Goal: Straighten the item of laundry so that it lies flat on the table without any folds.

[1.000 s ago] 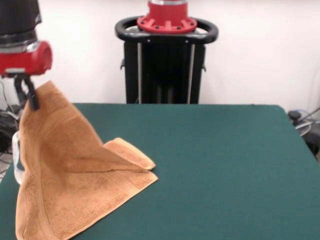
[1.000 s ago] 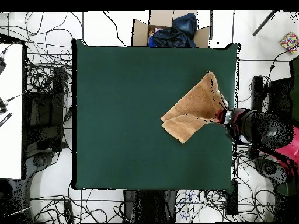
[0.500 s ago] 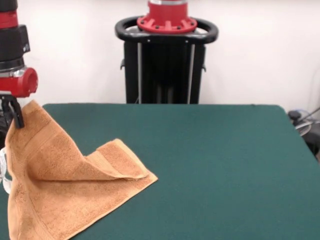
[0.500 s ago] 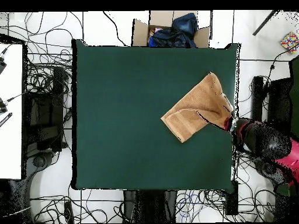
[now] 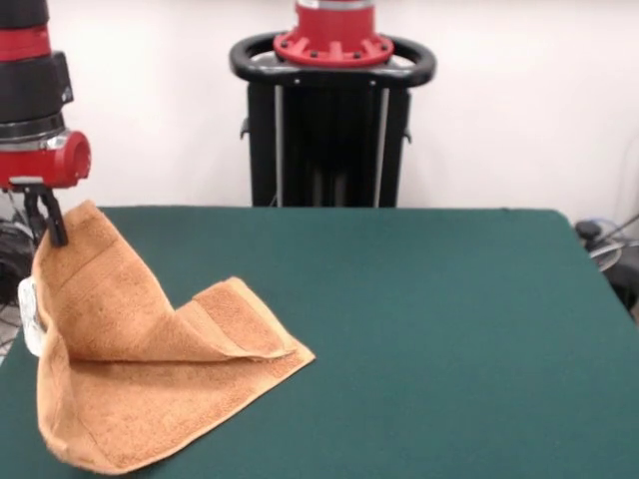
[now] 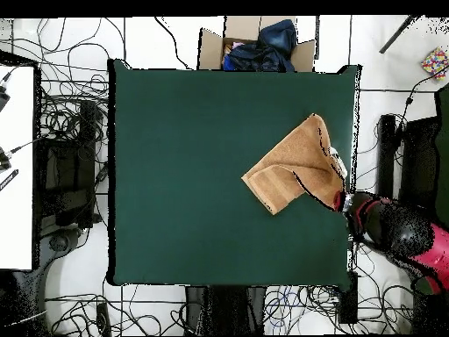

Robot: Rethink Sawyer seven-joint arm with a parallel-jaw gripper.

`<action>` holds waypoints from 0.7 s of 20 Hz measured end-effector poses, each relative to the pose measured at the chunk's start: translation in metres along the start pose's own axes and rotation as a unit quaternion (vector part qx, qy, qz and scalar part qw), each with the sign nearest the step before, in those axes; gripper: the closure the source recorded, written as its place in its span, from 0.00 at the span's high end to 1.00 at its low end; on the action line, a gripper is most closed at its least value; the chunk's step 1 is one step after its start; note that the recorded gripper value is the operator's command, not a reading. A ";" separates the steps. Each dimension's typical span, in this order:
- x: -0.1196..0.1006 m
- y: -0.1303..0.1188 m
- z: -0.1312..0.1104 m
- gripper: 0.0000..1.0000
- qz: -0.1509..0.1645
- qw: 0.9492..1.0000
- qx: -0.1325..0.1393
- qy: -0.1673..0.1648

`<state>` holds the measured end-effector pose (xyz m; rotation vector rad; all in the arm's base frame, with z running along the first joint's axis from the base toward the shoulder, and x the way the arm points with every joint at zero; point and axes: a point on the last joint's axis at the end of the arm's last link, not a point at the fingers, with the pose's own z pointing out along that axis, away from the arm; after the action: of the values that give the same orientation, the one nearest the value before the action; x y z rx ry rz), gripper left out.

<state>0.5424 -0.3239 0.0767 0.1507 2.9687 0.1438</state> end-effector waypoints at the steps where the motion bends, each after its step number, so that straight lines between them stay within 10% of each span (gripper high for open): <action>1: 0.004 -0.001 0.001 0.00 -0.001 1.000 0.001 -0.003; 12: 0.048 0.010 0.010 0.00 -0.022 0.998 0.008 -0.056; 13: 0.053 0.017 0.009 1.00 -0.025 0.998 0.005 -0.054; 14: 0.054 0.018 0.009 1.00 -0.025 0.998 0.005 -0.053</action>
<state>0.4927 -0.2995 0.0612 0.0817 2.8644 0.1116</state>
